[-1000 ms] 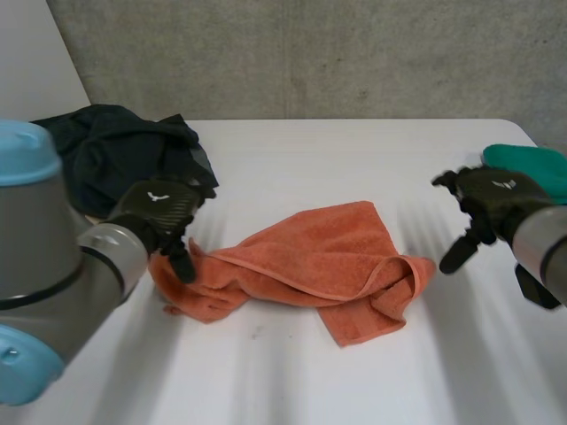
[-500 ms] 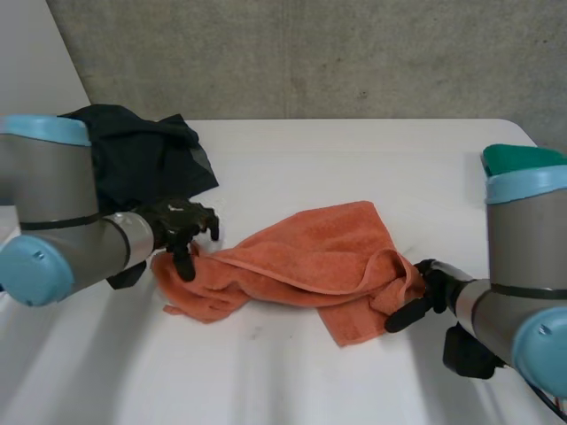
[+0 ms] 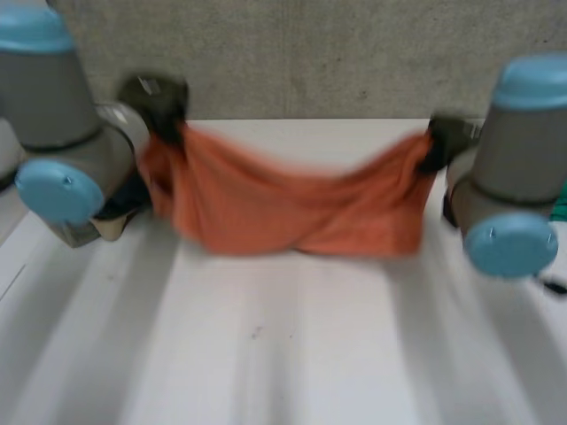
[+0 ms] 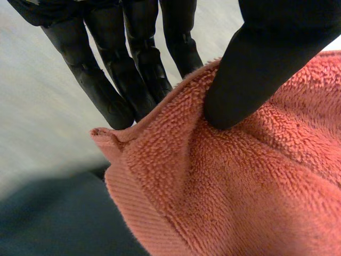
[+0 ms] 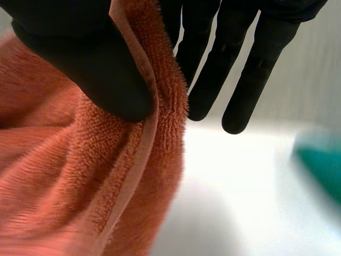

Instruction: Fold the laundry.

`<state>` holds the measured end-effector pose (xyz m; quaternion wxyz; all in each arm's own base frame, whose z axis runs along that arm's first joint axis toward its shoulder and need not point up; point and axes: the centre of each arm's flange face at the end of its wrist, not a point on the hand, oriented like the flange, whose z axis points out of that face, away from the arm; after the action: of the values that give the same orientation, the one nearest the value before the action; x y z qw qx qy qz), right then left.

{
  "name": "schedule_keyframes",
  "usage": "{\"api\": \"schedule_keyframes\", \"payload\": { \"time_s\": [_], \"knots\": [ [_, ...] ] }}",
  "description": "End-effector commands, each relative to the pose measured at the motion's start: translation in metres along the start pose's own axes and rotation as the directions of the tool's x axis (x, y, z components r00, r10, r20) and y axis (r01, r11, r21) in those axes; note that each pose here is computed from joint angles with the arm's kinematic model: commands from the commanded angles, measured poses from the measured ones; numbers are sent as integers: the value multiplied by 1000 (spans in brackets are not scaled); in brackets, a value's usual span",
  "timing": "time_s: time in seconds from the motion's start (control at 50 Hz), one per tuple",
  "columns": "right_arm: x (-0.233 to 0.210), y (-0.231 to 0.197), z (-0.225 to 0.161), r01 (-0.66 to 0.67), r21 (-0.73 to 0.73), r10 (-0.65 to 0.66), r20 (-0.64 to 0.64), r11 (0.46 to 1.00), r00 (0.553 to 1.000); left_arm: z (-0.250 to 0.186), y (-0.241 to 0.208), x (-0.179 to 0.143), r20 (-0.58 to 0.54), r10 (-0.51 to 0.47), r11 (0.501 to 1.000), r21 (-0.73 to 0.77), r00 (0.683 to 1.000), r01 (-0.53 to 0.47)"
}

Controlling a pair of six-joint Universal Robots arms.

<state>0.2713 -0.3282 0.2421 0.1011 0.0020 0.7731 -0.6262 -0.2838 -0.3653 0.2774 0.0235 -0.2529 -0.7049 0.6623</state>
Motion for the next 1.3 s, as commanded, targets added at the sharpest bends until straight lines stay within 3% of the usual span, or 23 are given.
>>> {"api": "schedule_keyframes", "payload": {
  "time_s": [0.02, 0.1, 0.16, 0.26, 0.32, 0.4, 0.52, 0.6, 0.82, 1.3],
  "knots": [
    [-14, -112, 5, 241, 456, -238, -67, 857, 969, -15, -90, -58, 157, -256, 870, 467, 954, 156],
    [-18, -143, -4, 187, 620, -226, -16, 762, 974, -27, -88, -53, 75, -305, 833, 505, 950, 227],
    [-19, -132, -7, 211, 589, -282, 30, 780, 959, -29, -68, -43, 35, -297, 854, 457, 954, 249],
    [-11, -72, -8, 340, 371, -408, 121, 864, 905, -31, 3, -23, 54, -244, 940, 260, 968, 222],
    [3, -37, -5, 417, 232, -452, 129, 879, 882, -35, 40, -15, 72, -205, 970, 148, 976, 193],
    [26, 19, -6, 522, 27, -519, 163, 853, 839, -46, 107, 1, 69, -159, 984, -73, 985, 164],
    [38, 95, -29, 658, -135, -591, 335, 740, 734, -74, 155, 20, 5, -155, 942, -301, 988, 149],
    [38, 105, -36, 684, -121, -610, 360, 719, 706, -86, 150, 25, -54, -149, 929, -351, 987, 121],
    [35, 98, -46, 655, -93, -598, 330, 750, 731, -90, 117, 18, -137, -63, 963, -268, 989, 24],
    [39, 94, -46, 670, -93, -615, 322, 736, 720, -73, 134, 24, -216, 111, 930, -321, 970, -178]
  ]
}}
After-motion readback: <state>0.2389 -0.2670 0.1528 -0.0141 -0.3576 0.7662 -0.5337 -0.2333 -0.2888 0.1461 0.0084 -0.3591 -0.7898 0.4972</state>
